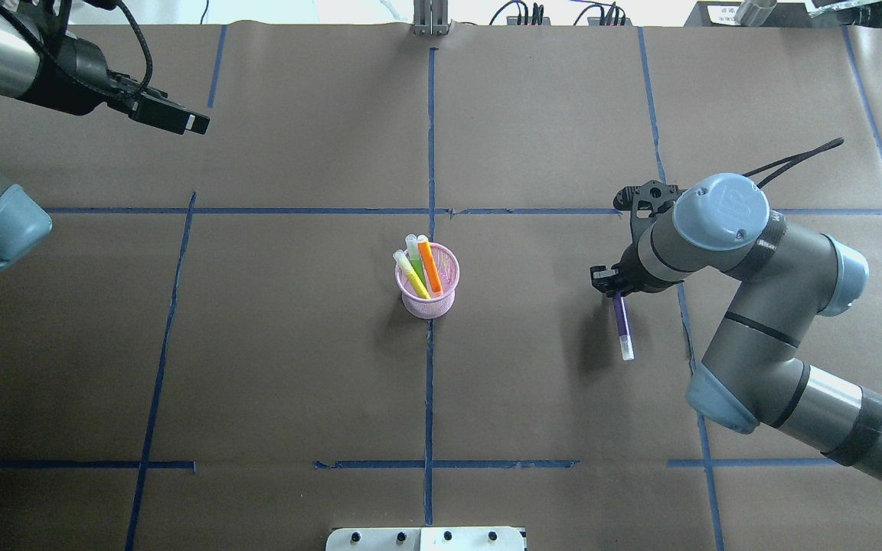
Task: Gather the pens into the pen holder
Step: 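Close the right gripper on the purple marker and lift it upright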
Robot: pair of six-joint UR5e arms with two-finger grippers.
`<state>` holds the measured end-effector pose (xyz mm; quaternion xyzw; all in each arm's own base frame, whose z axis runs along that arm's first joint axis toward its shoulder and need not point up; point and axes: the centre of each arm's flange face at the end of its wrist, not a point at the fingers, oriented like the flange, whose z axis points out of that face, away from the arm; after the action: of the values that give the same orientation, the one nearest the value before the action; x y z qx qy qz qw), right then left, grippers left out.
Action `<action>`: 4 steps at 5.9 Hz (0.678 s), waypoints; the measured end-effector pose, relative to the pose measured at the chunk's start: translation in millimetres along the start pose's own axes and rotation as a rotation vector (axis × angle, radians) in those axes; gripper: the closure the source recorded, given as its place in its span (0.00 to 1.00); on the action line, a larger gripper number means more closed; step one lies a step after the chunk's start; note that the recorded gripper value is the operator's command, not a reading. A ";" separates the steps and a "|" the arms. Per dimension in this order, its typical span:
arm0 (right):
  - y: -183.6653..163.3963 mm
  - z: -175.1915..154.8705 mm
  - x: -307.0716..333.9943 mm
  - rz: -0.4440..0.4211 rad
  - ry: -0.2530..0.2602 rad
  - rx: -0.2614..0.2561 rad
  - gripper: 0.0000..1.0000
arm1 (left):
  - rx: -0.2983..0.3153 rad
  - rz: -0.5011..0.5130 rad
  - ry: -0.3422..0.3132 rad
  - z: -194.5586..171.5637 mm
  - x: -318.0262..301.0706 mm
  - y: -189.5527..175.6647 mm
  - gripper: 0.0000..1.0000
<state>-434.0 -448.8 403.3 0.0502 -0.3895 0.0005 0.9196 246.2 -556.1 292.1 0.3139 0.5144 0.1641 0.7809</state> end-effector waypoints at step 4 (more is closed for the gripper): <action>-24.7 -140.5 -55.6 -0.044 -0.191 0.257 1.00 | -0.072 -0.008 -0.074 -11.5 -39.9 11.4 0.00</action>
<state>-371.2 -458.2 264.0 0.1757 -0.4709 0.0253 0.8641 219.9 -567.0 324.4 0.2896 0.4803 0.1676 0.8108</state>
